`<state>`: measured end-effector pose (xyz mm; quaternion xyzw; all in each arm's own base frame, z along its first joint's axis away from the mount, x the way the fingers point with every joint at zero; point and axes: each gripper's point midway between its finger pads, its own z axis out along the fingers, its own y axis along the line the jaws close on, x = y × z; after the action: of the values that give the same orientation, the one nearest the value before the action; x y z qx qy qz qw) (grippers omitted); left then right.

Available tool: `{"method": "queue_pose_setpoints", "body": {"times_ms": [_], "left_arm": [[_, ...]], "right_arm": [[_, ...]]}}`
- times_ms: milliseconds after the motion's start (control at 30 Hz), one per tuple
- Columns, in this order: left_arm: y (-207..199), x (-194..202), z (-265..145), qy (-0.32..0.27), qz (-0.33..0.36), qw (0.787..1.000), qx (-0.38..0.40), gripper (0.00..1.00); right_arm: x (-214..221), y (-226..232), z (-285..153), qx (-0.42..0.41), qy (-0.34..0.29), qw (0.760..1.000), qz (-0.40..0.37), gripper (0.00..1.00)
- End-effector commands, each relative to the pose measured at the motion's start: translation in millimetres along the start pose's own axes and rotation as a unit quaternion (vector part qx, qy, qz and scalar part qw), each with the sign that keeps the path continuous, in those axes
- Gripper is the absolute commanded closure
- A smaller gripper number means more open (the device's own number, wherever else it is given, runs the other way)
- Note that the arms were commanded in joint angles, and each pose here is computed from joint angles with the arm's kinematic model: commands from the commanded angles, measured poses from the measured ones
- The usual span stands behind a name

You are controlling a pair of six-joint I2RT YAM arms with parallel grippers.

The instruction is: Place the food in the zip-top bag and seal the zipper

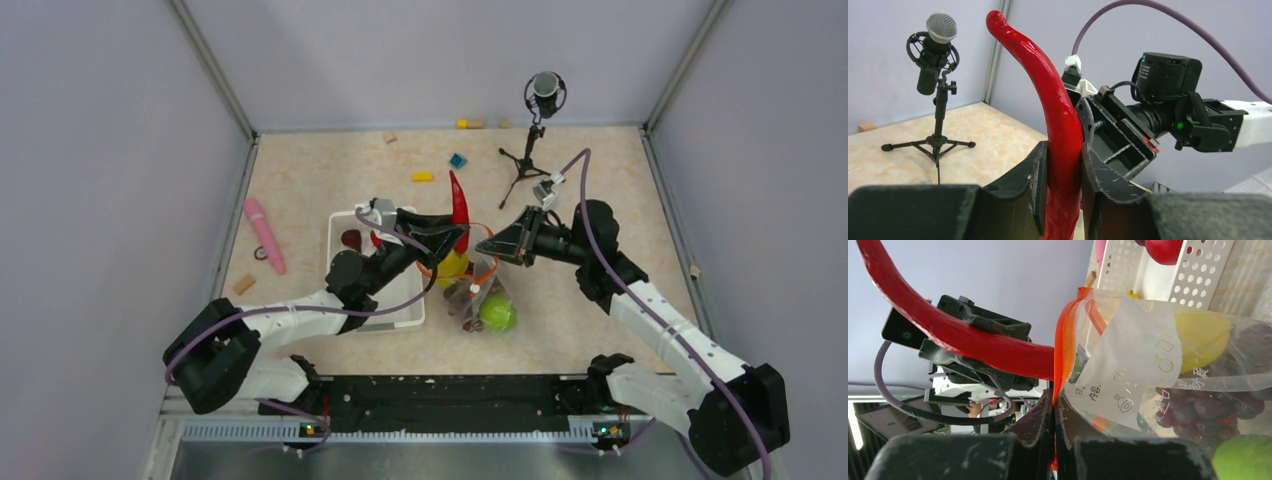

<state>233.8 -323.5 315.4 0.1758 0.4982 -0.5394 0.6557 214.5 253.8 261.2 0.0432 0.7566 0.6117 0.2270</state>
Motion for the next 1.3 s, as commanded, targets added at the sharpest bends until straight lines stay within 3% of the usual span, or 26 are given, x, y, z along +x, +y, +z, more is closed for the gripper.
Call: {"method": "queue_pose_setpoints", "body": {"times_ms": [0,467,1033,1267], "left_arm": [[-1.1,-12.9,12.8,-0.040,-0.002,0.999,0.006,1.00],[-16.2,42.2,-23.8,0.020,-0.071,0.997,0.017,1.00],[-31.9,115.5,-60.4,0.237,-0.068,0.969,0.027,1.00],[-25.6,125.9,-63.0,0.275,-0.073,0.959,0.002,1.00]], "right_arm": [[-7.3,37.5,-5.2,-0.063,-0.016,0.997,-0.033,1.00],[-24.8,43.9,-5.1,-0.076,-0.071,0.994,-0.022,1.00],[-41.8,30.0,-11.7,-0.050,-0.132,0.990,-0.021,1.00],[-42.4,20.8,-12.2,-0.009,-0.127,0.991,-0.038,1.00]]}}
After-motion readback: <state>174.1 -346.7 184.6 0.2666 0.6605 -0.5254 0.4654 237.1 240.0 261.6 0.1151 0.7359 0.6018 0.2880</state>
